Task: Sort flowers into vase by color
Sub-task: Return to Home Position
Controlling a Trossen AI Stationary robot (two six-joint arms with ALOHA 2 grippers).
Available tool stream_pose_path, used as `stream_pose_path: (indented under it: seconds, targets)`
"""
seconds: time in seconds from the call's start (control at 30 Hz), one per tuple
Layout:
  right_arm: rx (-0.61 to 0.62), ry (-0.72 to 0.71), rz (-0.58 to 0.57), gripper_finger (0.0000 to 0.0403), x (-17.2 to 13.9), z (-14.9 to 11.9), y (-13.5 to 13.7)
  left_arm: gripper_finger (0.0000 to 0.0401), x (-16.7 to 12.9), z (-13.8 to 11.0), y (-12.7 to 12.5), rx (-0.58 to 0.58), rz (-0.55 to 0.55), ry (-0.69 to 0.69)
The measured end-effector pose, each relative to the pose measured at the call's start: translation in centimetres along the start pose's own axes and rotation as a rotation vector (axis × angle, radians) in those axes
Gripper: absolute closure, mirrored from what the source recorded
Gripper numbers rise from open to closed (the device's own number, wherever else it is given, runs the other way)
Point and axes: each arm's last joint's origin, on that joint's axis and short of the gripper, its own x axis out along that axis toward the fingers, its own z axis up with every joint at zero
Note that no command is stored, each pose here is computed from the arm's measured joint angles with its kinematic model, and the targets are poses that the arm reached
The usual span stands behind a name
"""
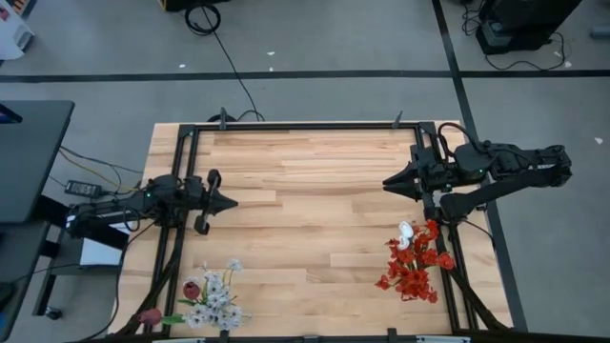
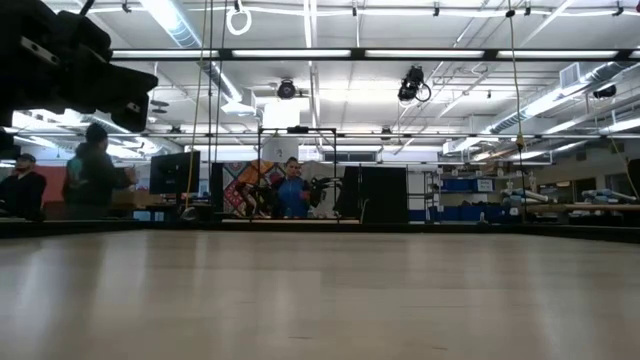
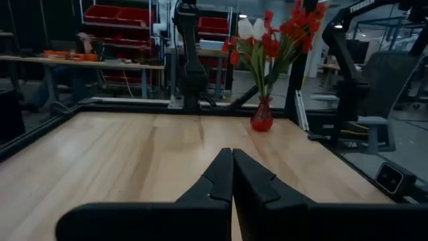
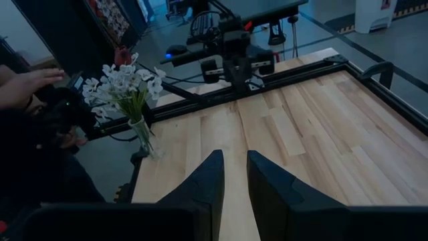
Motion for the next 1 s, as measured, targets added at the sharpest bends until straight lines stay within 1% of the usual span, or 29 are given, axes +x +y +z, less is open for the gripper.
stream_pose_path:
  seconds: [0.27,1.0]
  targets:
    - [0.0,0.0,0.0,0.0328,0.0,0.0,0.0,0.0392,-0.01,0.0,0.06,-0.029,0.011,-0.002]
    - [0.0,-0.009,-0.003,0.0328,0.02,0.06,0.01,0.0392,-0.01,-0.02,0.06,-0.032,0.01,-0.002]
